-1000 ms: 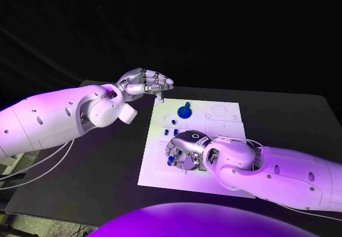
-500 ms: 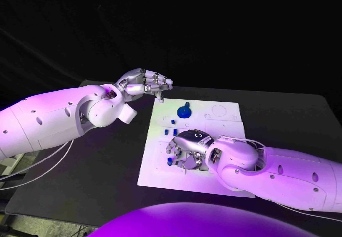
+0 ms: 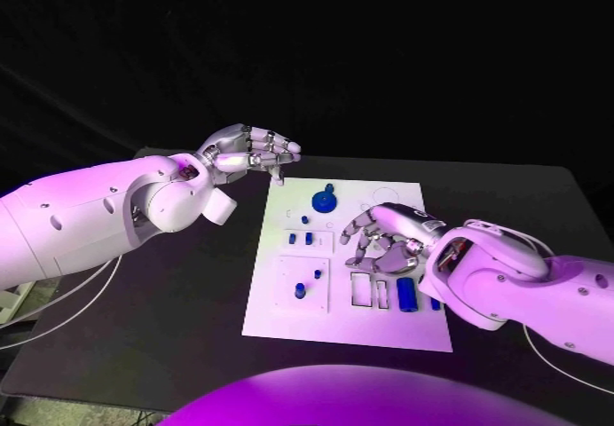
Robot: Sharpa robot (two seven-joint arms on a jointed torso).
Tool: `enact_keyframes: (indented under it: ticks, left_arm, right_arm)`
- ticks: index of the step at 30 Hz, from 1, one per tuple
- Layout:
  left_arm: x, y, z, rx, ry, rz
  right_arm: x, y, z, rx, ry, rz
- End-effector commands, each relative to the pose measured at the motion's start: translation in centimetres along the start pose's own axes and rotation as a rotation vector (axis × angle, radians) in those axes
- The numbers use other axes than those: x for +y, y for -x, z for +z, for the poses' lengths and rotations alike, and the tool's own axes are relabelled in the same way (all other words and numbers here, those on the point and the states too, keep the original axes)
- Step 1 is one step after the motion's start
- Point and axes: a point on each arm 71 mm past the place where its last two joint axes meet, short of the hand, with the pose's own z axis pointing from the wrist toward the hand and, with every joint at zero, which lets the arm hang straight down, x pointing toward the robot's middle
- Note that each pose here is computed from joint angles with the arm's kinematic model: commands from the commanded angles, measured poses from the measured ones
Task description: Assemble the parts on the task board
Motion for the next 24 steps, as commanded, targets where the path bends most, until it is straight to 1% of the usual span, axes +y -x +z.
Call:
enact_keyframes:
  ticks: [1, 4, 8, 10, 11, 13, 18, 24]
  left_arm:
    - [-0.01, -0.16, 0.07, 0.016, -0.004, -0.003]
    - [0.12, -0.24, 0.12, 0.019, -0.001, -0.004]
    - [0.27, -0.40, 0.22, 0.025, 0.002, -0.006]
    - [0.32, -0.50, 0.28, 0.028, 0.003, -0.007]
    - [0.35, -0.54, 0.30, 0.030, 0.004, -0.007]
    - [0.39, -0.54, 0.31, 0.030, 0.005, -0.007]
    - [0.44, -0.58, 0.34, 0.032, 0.006, -0.008]
    - [0.46, -0.67, 0.38, 0.036, 0.005, -0.010]
  right_arm:
    - [-1.4, 1.2, -1.4, -0.022, -0.085, 0.212]
    - [-3.2, 2.0, -2.9, -0.006, -0.167, 0.210]
    - [-5.2, 2.8, -5.1, 0.009, -0.260, 0.154]
    - [-6.1, 2.9, -6.2, 0.010, -0.299, 0.124]
    - [-6.7, 2.9, -7.2, 0.009, -0.331, 0.102]
    - [-7.2, 2.8, -7.9, 0.009, -0.360, 0.081]
    - [-8.1, 2.0, -9.2, 0.018, -0.413, 0.054]
    - [-8.5, 0.7, -9.4, 0.037, -0.447, 0.066]
